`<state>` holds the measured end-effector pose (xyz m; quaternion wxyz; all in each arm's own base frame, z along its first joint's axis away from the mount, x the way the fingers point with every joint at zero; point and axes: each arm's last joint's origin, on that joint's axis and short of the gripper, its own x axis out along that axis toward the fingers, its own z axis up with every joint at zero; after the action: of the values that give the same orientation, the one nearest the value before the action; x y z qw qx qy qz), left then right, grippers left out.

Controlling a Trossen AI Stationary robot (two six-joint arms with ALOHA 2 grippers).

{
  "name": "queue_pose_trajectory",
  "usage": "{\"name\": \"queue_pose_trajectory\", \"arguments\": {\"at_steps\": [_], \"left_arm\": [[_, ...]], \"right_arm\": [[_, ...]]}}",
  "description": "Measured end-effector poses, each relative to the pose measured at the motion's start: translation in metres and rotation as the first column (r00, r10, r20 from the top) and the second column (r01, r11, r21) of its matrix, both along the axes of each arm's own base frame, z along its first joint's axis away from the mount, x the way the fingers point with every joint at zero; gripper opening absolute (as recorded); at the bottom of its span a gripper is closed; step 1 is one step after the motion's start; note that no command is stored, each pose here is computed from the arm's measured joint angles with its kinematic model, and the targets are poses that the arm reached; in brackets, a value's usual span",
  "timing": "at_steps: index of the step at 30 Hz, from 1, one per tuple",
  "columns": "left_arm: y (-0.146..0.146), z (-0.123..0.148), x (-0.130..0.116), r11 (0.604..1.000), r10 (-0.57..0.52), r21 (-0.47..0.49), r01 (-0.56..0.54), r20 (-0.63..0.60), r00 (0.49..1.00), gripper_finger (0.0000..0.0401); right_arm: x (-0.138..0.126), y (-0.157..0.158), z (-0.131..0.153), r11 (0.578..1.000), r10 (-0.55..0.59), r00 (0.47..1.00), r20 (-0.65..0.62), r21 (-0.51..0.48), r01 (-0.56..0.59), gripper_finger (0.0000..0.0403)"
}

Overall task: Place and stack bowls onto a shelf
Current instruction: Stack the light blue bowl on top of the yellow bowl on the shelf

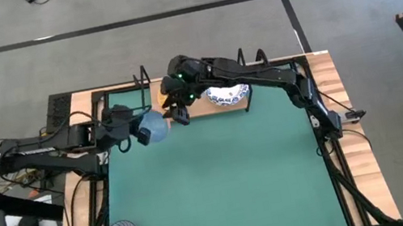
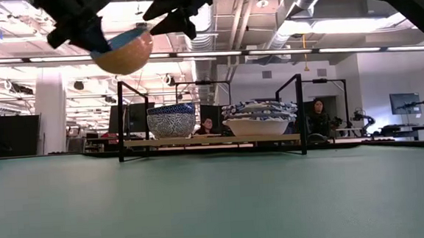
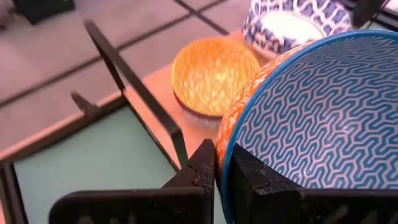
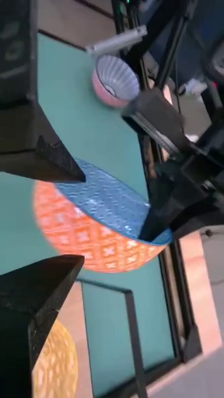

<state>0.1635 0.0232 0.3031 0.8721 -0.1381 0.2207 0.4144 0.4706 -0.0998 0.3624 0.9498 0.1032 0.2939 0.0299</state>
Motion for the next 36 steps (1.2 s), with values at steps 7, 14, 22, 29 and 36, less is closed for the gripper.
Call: {"name": "queue_pose_trajectory", "arguments": {"at_steps": [7, 14, 22, 29, 36], "left_arm": [[0.003, -0.002, 0.023, 0.995, -0.02, 0.099, 0.022, -0.027, 0.999, 0.0001], [0.004, 0.003, 0.036, 0.986, -0.061, 0.153, 0.06, 0.001, 0.998, 0.0015], [0.005, 0.032, 0.038, 0.977, -0.092, 0.2, 0.076, 0.07, 0.993, 0.0032], [0.004, 0.044, 0.043, 0.969, -0.235, 0.128, 0.211, 0.219, 0.947, 0.0063], [0.004, 0.05, 0.041, 0.969, -0.242, 0.124, 0.215, 0.267, 0.933, 0.0082]], "right_arm": [[-0.002, -0.001, -0.004, 0.995, -0.075, 0.996, -0.055, -0.064, 0.072, 0.0248], [-0.012, -0.01, -0.012, 0.981, -0.171, 0.969, -0.178, -0.122, 0.151, 0.0221], [-0.016, -0.022, -0.013, 0.968, -0.243, 0.95, -0.196, -0.109, 0.226, 0.0126], [-0.021, -0.032, -0.019, 0.96, -0.281, 0.926, -0.251, -0.086, 0.267, 0.005], [-0.025, -0.053, -0.017, 0.932, -0.362, 0.906, -0.219, -0.053, 0.36, 0.0041]]}}
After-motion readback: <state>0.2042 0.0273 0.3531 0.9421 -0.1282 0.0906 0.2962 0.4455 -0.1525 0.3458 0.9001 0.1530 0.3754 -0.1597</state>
